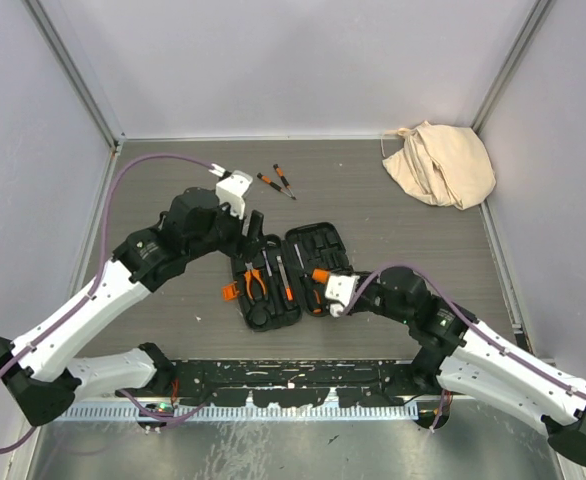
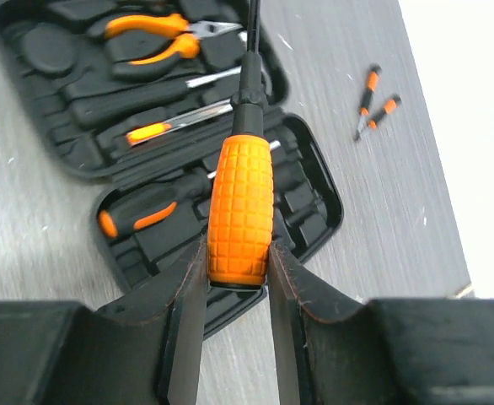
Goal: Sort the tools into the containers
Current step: Adjust the screwdriver.
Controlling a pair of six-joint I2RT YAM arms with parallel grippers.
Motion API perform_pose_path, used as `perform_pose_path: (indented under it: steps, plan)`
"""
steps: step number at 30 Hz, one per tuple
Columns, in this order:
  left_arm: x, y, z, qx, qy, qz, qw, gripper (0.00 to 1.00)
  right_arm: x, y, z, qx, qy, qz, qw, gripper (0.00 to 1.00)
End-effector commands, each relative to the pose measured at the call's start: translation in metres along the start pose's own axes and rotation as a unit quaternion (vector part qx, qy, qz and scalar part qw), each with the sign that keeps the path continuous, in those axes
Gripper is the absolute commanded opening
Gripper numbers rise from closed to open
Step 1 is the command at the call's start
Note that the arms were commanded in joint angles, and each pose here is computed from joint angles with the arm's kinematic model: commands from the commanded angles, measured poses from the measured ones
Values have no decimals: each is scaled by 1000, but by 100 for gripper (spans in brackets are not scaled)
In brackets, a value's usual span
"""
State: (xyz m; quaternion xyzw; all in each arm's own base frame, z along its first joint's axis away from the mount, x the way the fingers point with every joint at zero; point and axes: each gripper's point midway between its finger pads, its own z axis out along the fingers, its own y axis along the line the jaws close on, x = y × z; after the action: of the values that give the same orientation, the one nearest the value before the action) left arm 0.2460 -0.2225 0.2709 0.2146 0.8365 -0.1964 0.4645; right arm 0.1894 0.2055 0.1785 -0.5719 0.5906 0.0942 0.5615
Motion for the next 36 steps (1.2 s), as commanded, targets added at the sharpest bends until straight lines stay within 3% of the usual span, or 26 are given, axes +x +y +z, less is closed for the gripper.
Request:
perform_pose_path:
  steps: [1,8,16,24,26,28,34,36]
  plan:
    - [0,-42,-12,137,29,78,987,70,-46,9,-12,-79,-92,-167,978,0]
    - [23,-80,-16,239,79,79,965,71,-65,0,-10,-82,-114,-247,959,0]
    - [55,-110,-21,289,124,104,944,72,-84,-15,-12,-73,-123,-306,941,0]
    - [72,-117,-29,312,142,111,933,67,-107,-18,-25,-77,-158,-316,932,0]
    - [75,-120,-29,318,148,111,930,61,-109,-17,-26,-79,-161,-316,932,0]
    - [76,-122,-29,322,152,110,928,49,-109,-16,-24,-82,-160,-316,932,0]
    - [74,-124,-26,320,157,106,928,3,-107,-17,-24,-82,-157,-313,933,1]
    - [73,-124,-27,320,154,106,929,0,-107,-17,-24,-82,-155,-311,934,4]
